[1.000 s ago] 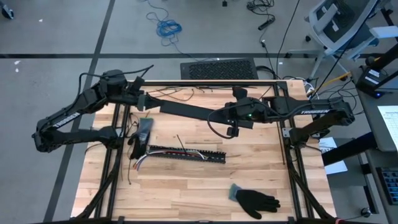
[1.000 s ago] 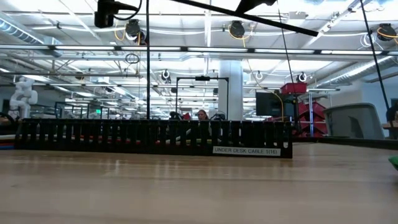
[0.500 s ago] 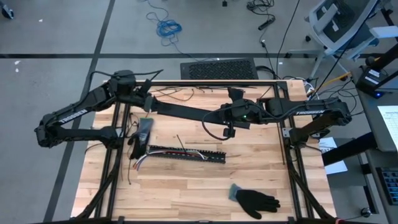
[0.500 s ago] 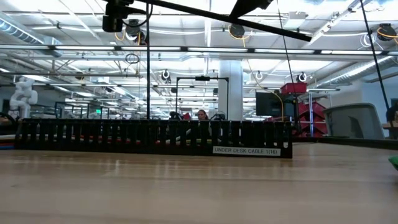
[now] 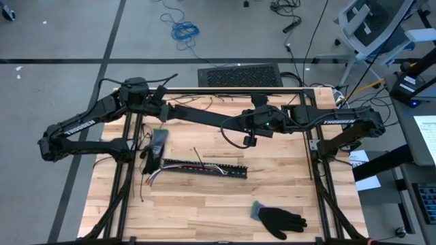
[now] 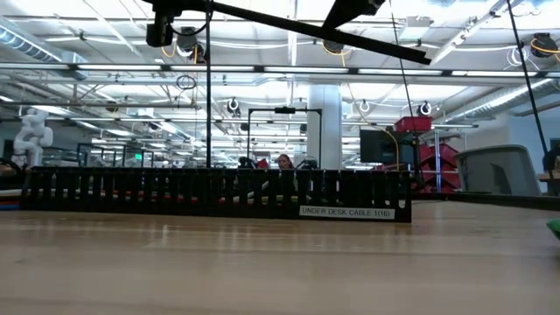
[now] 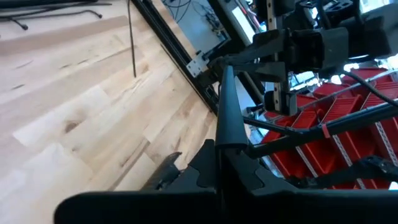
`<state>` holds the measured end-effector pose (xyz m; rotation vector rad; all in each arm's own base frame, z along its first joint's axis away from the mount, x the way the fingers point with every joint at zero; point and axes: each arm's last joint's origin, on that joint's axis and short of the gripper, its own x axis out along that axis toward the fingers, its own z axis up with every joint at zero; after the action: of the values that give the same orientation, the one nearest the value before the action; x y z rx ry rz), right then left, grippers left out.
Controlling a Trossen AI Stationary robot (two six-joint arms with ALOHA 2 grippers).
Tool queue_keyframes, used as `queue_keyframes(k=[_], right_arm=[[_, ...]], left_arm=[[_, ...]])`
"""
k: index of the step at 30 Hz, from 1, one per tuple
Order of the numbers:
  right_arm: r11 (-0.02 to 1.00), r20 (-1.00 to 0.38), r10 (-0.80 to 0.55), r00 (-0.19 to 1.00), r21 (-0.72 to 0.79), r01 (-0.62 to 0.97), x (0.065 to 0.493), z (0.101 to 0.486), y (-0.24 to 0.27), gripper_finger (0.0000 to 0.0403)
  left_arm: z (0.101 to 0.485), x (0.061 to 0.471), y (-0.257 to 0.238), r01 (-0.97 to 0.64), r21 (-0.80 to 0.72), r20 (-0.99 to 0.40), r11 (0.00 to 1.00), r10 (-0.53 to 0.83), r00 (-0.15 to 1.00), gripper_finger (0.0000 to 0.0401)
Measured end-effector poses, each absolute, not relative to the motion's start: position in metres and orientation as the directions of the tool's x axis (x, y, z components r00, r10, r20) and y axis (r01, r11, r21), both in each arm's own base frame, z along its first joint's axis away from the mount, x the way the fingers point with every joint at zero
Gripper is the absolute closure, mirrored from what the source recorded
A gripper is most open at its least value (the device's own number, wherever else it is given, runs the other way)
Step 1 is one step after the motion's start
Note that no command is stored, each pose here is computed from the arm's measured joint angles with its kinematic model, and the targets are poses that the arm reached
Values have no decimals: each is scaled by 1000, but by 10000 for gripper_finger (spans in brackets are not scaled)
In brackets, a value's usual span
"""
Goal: Ziptie cables
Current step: Close the cable duct with the cable duct cover
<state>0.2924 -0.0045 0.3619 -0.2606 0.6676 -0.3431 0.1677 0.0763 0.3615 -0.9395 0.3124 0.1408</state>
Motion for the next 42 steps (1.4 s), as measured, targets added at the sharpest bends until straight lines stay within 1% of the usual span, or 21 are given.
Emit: queue_keyframes(k=[7, 11, 14, 16, 18, 24, 27, 30, 33, 36, 39, 42], right_arm=[[913, -557, -388, 734, -340, 225, 292, 362, -4, 403], [913, -549, -390, 739, -338, 230, 293, 363, -4, 399], [920, -524, -374, 766, -316, 232, 294, 370, -3, 382], [924, -510, -369, 777, -292, 248, 294, 377, -2, 365], [930, -498, -360, 789, -261, 259, 293, 383, -3, 343], [943, -430, -333, 839, -144, 301, 293, 405, -2, 262], [952, -402, -286, 870, -20, 304, 292, 415, -2, 222], [951, -411, -207, 888, 130, 282, 293, 416, -8, 190], [932, -423, -145, 894, 244, 267, 297, 413, -14, 167], [923, -413, -114, 904, 293, 250, 302, 411, -17, 152], [920, -396, -71, 915, 329, 214, 308, 410, -17, 142], [919, -384, -65, 921, 337, 205, 317, 406, -17, 137]], left_arm=[[361, 168, 77, -259, -745, -330, 615, -2, 944, 398], [361, 167, 78, -269, -672, -338, 690, 37, 941, 398], [357, 166, 81, -355, -577, -382, 736, 141, 913, 400], [355, 165, 82, -380, -533, -403, 756, 168, 900, 400], [353, 164, 80, -378, -497, -424, 781, 161, 891, 400], [356, 164, 80, -322, -357, -402, 877, 167, 900, 400], [356, 165, 77, -232, -168, -402, 958, 148, 903, 401], [358, 167, 73, -119, 45, -386, 992, 127, 914, 401], [361, 170, 66, -7, 220, -379, 975, 92, 921, 401], [362, 176, 58, 66, 391, -396, 918, 103, 913, 401], [359, 182, 51, 120, 572, -429, 811, 171, 887, 401], [355, 190, 44, 183, 728, -445, 661, 251, 860, 401]])
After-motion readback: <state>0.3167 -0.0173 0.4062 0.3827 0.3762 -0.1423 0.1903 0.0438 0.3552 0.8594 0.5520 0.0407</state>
